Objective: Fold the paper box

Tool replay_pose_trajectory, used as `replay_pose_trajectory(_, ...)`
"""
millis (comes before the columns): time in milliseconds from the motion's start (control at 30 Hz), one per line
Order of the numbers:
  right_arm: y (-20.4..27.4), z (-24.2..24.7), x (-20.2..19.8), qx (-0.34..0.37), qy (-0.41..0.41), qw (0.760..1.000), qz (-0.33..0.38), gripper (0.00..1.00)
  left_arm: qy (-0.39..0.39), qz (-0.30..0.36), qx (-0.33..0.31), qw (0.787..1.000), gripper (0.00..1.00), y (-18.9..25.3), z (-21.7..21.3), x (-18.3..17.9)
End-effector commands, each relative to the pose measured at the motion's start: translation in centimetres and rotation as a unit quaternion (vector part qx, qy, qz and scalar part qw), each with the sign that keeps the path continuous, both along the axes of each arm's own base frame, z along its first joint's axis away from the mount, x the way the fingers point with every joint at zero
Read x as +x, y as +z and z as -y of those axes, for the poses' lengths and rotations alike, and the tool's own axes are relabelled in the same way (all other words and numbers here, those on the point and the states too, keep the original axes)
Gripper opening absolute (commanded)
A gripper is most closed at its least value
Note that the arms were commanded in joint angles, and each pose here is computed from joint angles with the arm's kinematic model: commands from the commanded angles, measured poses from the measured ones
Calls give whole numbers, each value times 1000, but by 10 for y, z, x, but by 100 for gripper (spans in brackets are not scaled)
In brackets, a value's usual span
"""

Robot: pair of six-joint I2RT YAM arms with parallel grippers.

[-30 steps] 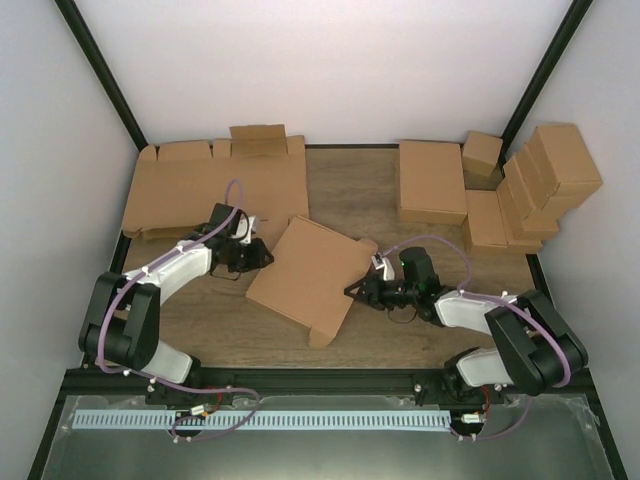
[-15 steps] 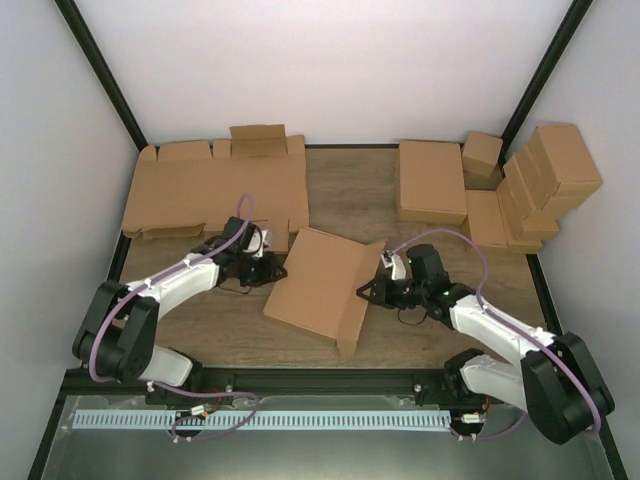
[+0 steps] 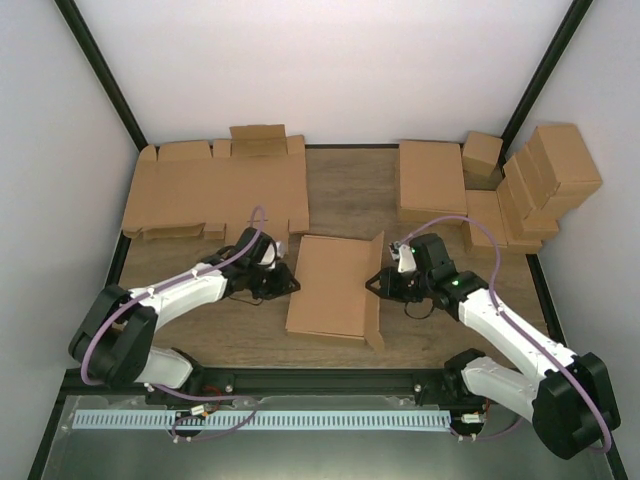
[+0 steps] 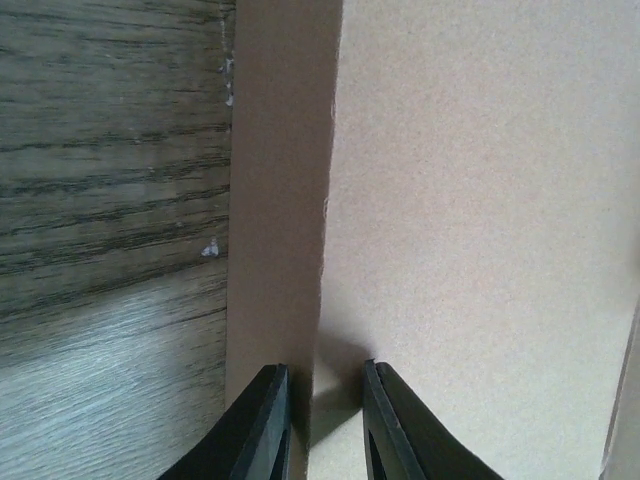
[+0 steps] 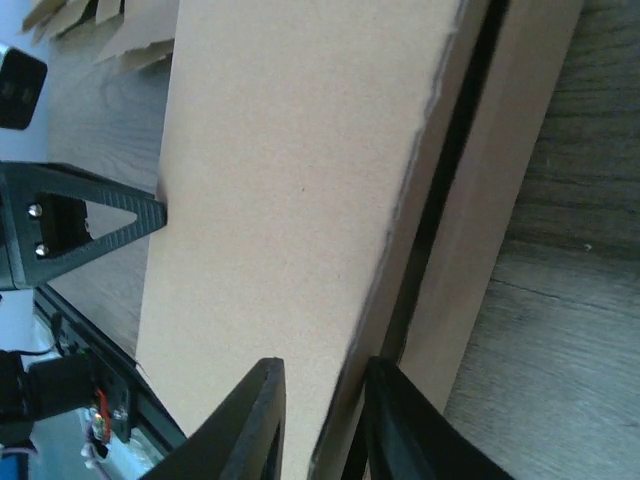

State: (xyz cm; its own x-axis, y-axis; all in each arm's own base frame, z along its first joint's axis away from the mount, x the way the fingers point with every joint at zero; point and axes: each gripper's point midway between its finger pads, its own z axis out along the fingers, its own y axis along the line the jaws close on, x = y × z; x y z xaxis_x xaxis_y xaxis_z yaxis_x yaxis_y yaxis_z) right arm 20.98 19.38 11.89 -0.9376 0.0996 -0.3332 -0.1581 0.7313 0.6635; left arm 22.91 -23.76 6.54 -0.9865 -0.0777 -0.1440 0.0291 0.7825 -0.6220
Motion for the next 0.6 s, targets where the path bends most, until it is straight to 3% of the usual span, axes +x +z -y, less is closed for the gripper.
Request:
replay_pose_trajectory(0,14,-6,4,6,16,1000,23,30,-11,-22,15,1000,21,-21,-1,-14)
replay_pose_trajectory(100,8,-4,2,7,15,1000,14,52,7,-37,49,998,17,-39,-17,-17)
replay_pose_trajectory(200,13,-2,3,10,9,1000,22,80,26,-51,61,996,12,-51,-32,-21)
replay_pose_trajectory(267,19,1,4,15,5,999,28,89,40,-54,61,996,12,-53,-41,-20)
replay_pose_trajectory(367,26,8,6,34,-1,999,30,96,56,-56,58,995,12,-53,-51,-19)
replay_pose_trajectory(567,57,34,22,64,-48,994,80,97,80,-58,30,995,12,-46,-63,-18)
